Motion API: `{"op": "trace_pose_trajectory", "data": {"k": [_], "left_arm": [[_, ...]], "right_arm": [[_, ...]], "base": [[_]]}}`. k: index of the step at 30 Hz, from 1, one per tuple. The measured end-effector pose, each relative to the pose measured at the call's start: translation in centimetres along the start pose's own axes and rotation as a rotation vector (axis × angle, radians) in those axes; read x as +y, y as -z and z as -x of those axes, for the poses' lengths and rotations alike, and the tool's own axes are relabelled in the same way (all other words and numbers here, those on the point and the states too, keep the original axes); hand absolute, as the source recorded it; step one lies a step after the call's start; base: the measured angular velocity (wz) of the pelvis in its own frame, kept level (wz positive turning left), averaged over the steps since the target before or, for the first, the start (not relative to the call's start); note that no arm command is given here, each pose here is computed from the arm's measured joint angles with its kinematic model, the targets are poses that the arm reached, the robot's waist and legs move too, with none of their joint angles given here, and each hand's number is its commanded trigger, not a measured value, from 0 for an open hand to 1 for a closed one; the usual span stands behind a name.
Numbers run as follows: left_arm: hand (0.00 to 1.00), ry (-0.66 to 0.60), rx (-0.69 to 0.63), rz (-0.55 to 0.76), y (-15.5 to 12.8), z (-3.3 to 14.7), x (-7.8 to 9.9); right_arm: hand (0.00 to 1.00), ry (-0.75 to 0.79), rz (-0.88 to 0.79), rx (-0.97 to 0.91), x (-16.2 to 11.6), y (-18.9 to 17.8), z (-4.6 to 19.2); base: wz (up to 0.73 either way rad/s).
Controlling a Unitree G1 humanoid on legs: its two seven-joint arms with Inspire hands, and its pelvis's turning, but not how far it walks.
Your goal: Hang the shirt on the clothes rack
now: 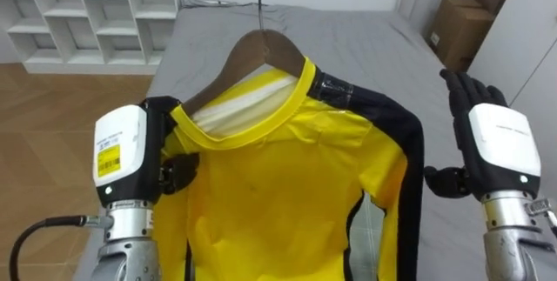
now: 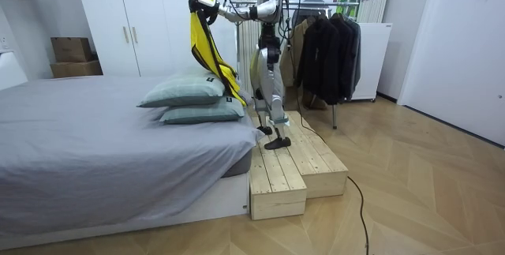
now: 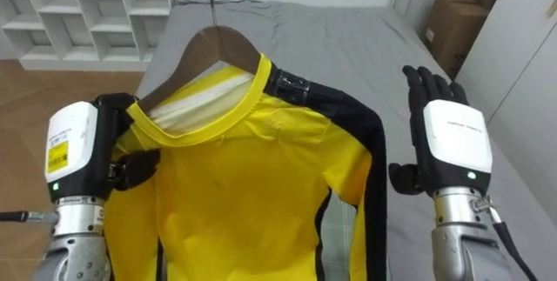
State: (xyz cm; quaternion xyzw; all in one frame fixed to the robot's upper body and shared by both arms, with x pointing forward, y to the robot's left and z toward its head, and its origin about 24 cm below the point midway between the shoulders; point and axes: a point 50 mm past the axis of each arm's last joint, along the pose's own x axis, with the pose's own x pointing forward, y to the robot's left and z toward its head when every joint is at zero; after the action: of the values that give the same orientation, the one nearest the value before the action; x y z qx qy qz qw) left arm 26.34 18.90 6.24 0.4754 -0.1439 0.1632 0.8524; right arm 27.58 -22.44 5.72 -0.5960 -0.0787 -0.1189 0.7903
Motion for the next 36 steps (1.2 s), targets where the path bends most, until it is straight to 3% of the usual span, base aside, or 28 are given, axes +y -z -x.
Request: {"op": "trace_pose_trajectory", "data": {"k": [17, 36], "left_arm": [[1.00, 0.057, -0.030, -0.009, -1.0, 0.4, -1.1], [1.00, 0.107, -0.100, 0.026, -3.1, 0.3, -1.0]], "right_arm": [[0.00, 0.001, -0.005, -0.003, 0.1, -0.4, -0.2], [0.00, -0.022, -0.029, -0.009, 0.2, -1.0, -0.7]], "base": [[0.00], [0.01]]}}
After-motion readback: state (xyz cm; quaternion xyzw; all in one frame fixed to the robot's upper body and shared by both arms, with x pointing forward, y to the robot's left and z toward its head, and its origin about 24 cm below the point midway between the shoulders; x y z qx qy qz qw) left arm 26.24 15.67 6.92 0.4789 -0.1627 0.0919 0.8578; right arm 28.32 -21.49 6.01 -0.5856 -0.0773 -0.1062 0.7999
